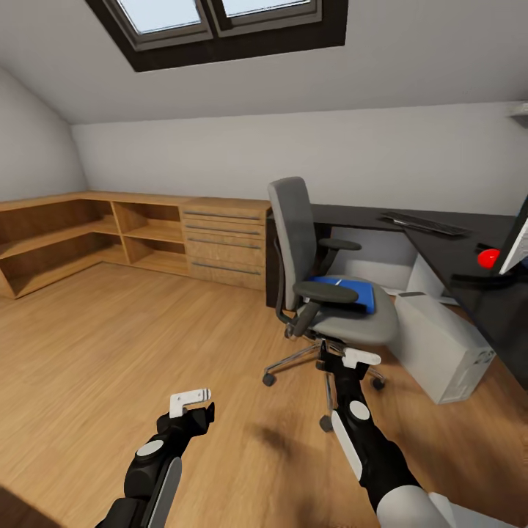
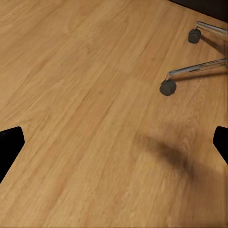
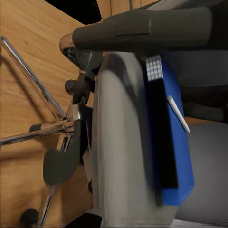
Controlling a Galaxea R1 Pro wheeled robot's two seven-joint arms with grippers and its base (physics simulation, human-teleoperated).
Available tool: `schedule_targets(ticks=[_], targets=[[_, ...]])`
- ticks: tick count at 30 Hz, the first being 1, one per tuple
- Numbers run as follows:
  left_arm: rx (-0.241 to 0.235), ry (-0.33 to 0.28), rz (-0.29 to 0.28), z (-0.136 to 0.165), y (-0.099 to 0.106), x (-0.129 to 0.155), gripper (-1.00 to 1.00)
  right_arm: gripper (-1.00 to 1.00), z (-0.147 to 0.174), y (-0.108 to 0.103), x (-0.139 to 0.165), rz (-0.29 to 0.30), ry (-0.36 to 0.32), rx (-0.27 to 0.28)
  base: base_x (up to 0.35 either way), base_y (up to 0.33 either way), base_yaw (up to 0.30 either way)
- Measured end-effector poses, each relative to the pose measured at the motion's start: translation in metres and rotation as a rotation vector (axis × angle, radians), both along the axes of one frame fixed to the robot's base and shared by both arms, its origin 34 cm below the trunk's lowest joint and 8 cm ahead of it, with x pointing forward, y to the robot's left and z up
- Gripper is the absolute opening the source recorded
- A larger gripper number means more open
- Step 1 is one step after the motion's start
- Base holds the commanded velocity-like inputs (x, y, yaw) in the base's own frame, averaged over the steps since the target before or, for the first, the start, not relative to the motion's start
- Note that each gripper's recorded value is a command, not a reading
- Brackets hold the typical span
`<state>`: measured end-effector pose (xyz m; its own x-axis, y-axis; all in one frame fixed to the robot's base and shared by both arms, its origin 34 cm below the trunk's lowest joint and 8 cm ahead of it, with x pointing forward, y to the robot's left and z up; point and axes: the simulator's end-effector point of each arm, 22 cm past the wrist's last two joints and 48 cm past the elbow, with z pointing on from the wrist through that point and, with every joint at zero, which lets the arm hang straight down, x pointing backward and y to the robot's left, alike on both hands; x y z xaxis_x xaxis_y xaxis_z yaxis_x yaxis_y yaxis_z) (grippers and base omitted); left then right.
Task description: In the bedroom, organize the workspace by keeping the computer under the desk, ensuring the monitor is on the desk, placing the keyboard on the desk next to the monitor, placing the mouse on the desk next to the keyboard, moving the folder from the swivel chair onto the desk next to the mouse, stacking the notebook on top of the folder with the pen on top of the notebook, and positioning the swivel chair next to the desk.
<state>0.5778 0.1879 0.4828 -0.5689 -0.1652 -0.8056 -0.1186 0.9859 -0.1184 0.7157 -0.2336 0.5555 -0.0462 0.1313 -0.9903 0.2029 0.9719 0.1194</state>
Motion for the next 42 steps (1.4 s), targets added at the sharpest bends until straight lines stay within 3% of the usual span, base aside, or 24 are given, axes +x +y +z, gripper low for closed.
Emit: schedule_targets(ticks=[30,42], targets=[[0.001,0.007,0.001,-0.0033,0.0007,-0.0002,1.0,1.0,-0.0066,0.0034,0.0,0.006,0.014,0.005,0.0,0.0,-0.263],[0.001,0.009,0.001,-0.0045,0.0004,-0.0003,1.0,1.0,-0.0082,0.0091,-0.0003,0.007,0.016,0.011,0.0,0.0,-0.031]])
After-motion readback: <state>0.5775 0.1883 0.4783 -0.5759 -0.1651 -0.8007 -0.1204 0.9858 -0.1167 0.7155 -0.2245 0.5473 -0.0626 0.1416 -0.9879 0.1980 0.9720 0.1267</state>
